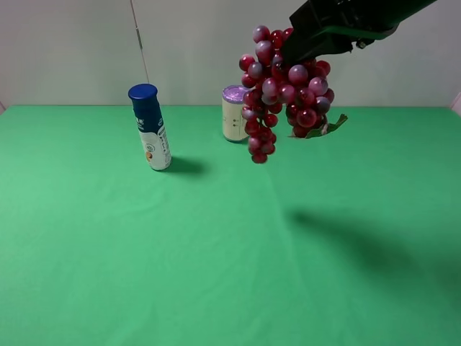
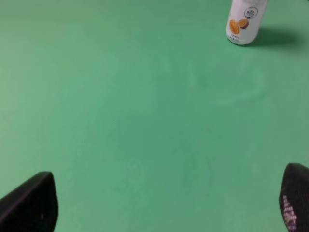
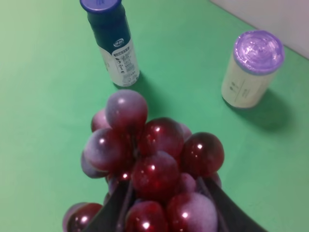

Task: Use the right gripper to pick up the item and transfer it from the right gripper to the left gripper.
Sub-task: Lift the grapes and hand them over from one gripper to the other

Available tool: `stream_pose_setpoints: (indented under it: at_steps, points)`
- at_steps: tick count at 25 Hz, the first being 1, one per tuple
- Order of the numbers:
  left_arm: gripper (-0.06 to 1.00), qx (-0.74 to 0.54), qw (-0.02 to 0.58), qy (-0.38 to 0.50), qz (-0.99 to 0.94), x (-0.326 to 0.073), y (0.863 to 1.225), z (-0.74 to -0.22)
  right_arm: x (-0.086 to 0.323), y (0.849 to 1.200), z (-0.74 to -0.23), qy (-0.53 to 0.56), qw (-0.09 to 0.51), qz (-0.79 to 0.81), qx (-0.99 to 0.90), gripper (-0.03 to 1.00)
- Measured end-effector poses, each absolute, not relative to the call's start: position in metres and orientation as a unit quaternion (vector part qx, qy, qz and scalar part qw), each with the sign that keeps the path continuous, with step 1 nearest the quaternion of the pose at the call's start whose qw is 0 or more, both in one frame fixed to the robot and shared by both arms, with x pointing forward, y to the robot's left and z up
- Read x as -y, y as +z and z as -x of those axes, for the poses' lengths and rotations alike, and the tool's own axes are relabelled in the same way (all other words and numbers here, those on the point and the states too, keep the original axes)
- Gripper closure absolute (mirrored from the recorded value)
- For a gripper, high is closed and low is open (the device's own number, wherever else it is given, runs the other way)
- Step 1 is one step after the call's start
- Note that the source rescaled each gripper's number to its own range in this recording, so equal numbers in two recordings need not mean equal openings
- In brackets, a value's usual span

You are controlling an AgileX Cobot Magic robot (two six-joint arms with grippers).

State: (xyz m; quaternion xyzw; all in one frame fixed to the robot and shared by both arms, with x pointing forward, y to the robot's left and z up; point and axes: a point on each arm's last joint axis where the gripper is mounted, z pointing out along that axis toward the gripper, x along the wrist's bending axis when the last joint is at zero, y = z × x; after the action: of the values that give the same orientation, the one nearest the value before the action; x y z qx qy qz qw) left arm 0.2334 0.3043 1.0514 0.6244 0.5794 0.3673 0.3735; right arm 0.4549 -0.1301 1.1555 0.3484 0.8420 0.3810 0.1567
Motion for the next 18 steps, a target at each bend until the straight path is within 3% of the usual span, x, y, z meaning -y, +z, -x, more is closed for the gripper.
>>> stream_pose_setpoints:
  at_steps: [12, 18]
  points:
    - [-0.06, -0.531, 0.382, 0.361, -0.665, -0.297, 1.055, -0.235, 0.116, 1.144, -0.461, 0.393, 0.119, -0.326, -0.852, 0.96]
    - [-0.06, -0.461, 0.426, 0.313, -0.713, -0.275, 1.072, -0.280, 0.110, 1.138, -0.465, 0.391, 0.108, -0.313, -0.859, 0.96]
